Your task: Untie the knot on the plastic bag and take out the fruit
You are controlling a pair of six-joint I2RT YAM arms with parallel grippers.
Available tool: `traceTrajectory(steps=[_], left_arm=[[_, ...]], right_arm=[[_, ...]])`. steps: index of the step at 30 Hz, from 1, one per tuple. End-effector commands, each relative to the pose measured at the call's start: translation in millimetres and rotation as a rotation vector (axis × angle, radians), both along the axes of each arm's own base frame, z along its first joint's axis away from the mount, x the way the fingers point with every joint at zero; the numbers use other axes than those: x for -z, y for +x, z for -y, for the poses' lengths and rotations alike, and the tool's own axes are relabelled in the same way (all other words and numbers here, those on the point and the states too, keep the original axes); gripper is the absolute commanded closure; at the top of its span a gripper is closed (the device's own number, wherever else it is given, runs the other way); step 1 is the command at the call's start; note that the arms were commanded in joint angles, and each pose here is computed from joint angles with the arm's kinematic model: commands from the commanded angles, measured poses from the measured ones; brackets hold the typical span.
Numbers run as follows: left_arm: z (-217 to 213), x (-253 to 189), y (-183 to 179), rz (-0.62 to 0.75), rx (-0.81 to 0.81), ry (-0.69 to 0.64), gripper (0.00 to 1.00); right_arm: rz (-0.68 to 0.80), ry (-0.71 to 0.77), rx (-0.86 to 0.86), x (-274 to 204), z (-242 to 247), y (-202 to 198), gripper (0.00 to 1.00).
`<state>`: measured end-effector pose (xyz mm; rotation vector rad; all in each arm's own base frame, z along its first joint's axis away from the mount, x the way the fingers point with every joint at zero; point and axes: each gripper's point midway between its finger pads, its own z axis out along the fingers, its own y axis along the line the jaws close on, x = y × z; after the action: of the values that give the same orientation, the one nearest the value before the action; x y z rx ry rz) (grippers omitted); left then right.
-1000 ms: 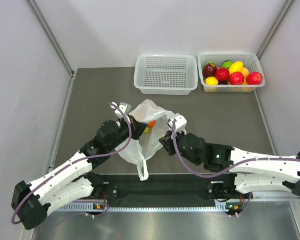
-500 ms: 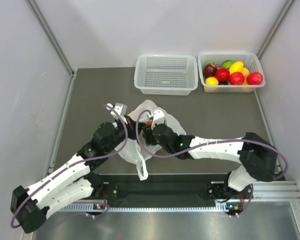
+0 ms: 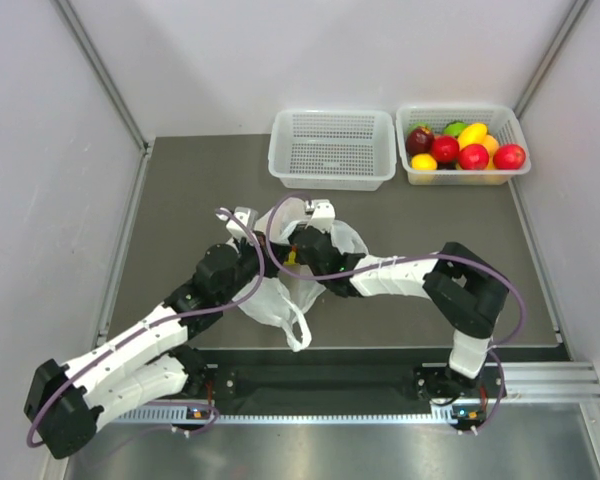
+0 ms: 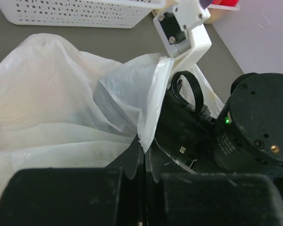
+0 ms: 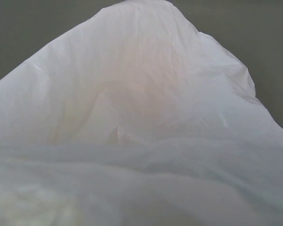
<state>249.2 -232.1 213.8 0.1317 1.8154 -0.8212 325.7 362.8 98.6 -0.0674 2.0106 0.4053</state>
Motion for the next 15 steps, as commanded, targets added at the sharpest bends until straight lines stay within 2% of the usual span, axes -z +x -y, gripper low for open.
traceTrajectory(steps=[1,5,10,15], left_arm=[[13.7,-8.5,-6.2,0.028,0.068,-0.066,1.0],[13.0,4.6,-5.2,0.014,0.062,-0.047,1.0],[7.5,11.6,-3.5,0.019,0.039,-0.024,1.0],[-1.6,16.8,-3.2,0.026,0.006,-0.006,1.0]], right_arm=[[0.101,0.195,0.07,-48.6,-21.1,29.1,0.0],[0.079,0.204,0.093,-44.1,-26.4,45.0,0.0],[0.01,0.146,0.145,-12.4,-20.6,58.4,0.0],[-0.031,0.145,0.125,8.7,-25.4,60.7,0.02]])
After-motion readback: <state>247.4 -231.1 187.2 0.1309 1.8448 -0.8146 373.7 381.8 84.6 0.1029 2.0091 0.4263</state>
